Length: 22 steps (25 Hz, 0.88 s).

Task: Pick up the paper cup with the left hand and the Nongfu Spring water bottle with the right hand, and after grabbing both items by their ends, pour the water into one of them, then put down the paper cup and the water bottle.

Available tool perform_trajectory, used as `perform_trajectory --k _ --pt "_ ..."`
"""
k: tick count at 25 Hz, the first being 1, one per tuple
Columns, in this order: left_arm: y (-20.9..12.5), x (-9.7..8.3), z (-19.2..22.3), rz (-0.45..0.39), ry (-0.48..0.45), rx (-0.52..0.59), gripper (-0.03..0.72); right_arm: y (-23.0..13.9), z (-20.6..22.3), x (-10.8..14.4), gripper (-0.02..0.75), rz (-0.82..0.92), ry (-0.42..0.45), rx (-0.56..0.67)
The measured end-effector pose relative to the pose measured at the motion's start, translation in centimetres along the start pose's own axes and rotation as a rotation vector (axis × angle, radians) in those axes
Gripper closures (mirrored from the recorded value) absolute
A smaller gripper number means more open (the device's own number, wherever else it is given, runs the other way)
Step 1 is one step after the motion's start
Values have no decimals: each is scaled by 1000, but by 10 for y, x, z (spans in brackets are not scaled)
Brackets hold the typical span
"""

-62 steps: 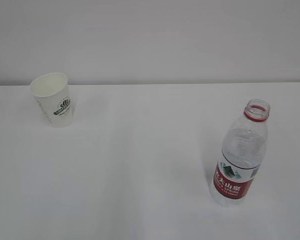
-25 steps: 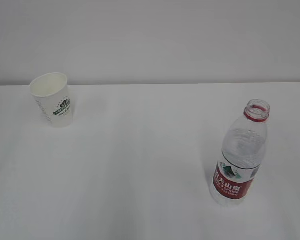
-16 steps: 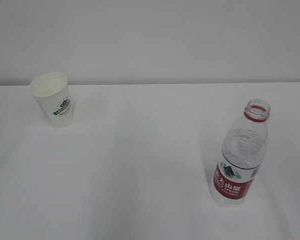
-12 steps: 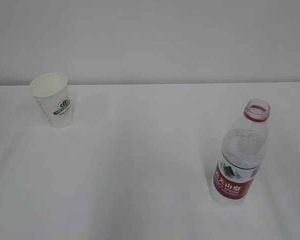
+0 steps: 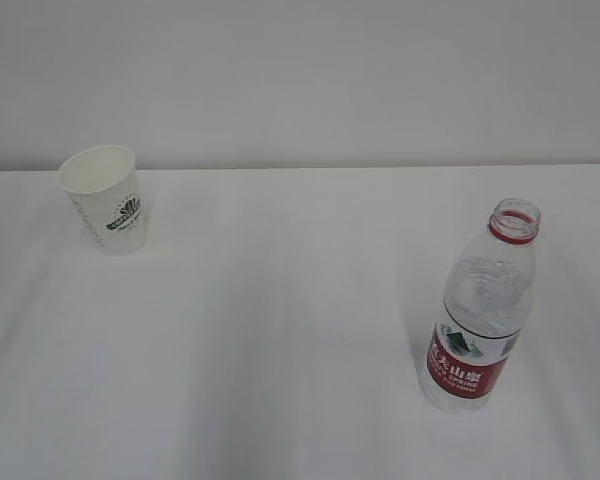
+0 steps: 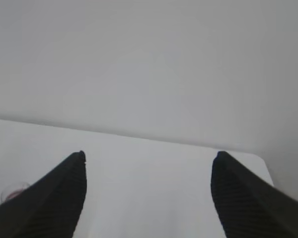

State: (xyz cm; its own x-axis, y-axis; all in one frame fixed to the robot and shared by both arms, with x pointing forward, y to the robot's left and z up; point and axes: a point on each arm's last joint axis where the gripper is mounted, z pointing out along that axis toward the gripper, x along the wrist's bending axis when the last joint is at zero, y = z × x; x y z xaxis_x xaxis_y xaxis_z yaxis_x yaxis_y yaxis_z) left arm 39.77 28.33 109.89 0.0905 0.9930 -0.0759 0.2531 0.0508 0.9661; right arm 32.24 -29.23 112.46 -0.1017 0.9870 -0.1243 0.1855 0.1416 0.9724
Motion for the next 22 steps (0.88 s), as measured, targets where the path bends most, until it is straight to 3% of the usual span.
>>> perform_trajectory --k 6,12,22 --pt "0 1 15 120 9 -12 211 -14 12 3 150 -45 -9 -95" --pt "-20 -2 34 122 -38 -105 216 -47 27 9 150 -42 11 -121" --pt "-75 0 47 108 -69 -39 218 -92 37 16 150 -32 33 -71"
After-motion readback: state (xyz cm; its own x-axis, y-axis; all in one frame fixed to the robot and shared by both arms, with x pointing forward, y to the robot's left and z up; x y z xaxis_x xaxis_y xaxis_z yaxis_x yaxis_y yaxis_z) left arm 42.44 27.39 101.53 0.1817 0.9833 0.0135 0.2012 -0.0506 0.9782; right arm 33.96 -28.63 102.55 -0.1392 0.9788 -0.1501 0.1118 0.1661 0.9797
